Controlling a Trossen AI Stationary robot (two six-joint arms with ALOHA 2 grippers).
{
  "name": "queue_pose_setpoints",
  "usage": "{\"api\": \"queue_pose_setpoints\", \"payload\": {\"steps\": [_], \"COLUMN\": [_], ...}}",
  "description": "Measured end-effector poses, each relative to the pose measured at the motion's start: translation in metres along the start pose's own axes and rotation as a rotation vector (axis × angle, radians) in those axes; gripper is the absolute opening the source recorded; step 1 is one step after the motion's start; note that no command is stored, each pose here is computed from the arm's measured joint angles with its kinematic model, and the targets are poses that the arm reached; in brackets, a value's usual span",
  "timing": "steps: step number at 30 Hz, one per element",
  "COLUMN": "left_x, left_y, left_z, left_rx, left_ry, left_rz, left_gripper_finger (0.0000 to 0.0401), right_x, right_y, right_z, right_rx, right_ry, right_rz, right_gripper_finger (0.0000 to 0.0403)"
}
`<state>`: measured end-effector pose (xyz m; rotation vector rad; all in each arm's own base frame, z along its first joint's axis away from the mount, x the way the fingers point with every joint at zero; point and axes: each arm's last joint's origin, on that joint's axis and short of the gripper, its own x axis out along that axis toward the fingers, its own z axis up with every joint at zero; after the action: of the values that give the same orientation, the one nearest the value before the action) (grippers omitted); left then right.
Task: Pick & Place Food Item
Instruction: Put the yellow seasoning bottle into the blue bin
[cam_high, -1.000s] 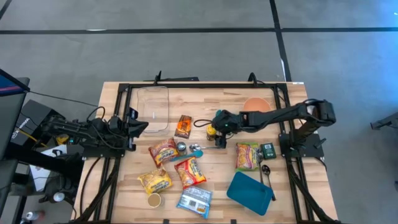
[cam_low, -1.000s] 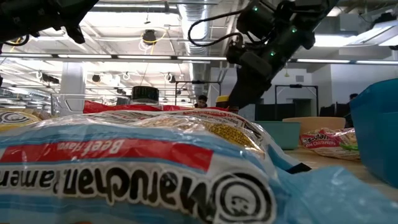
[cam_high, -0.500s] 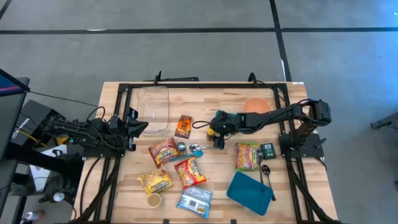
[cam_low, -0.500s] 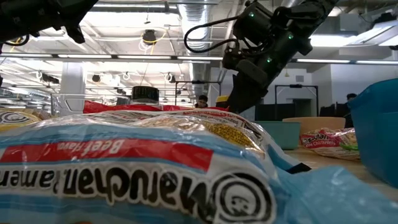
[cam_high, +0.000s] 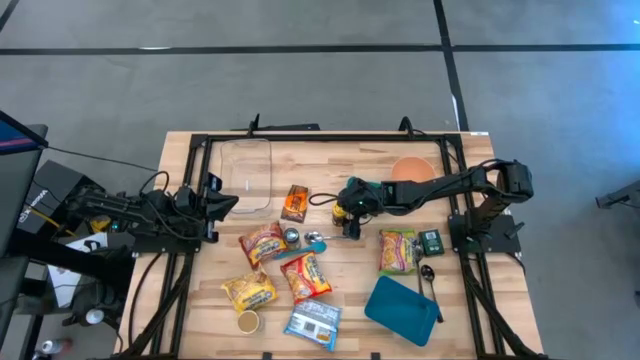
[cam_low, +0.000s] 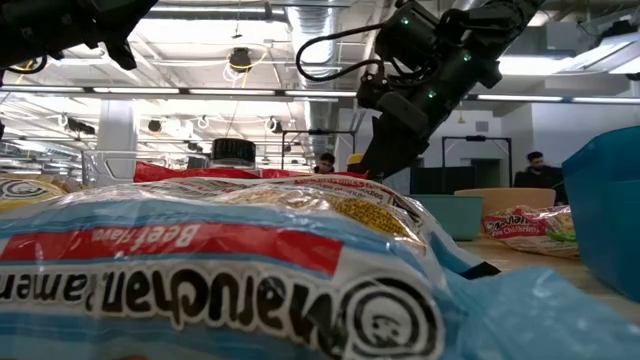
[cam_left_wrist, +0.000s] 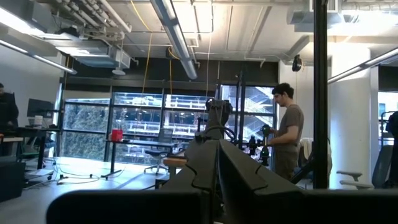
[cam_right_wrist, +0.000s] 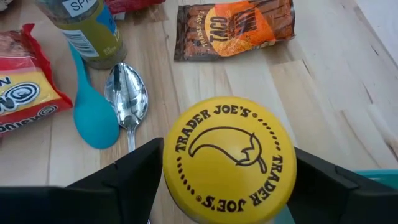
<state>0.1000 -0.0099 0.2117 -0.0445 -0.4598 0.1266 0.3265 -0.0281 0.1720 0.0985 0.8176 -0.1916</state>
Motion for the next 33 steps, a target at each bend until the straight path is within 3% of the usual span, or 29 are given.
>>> {"api": "queue_pose_setpoints", "payload": {"steps": [11, 20, 33], "left_x": [0.0000, 0.0000, 0.0000], "left_y": [0.0000, 0.0000, 0.0000], "left_z": [-0.0001, -0.0001, -0.0001], "left_rx": [0.000, 0.000, 0.000], "left_ry": [0.000, 0.000, 0.000], "left_rz": [0.000, 0.000, 0.000], "left_gripper_finger": [0.0013, 0.0013, 0.0013], "right_x": [-0.0002, -0.0002, -0.0002], "right_y": [0.0000, -0.0005, -0.0007], "right_z": [0.0002, 0.0000, 0.0001], "right_rx": [0.000, 0.000, 0.001], "right_ry": [-0.002, -0.001, -0.002], "right_rz": [-0.001, -0.018, -0.024], "right_gripper_finger": [0.0218, 0.0237, 0.0217]}}
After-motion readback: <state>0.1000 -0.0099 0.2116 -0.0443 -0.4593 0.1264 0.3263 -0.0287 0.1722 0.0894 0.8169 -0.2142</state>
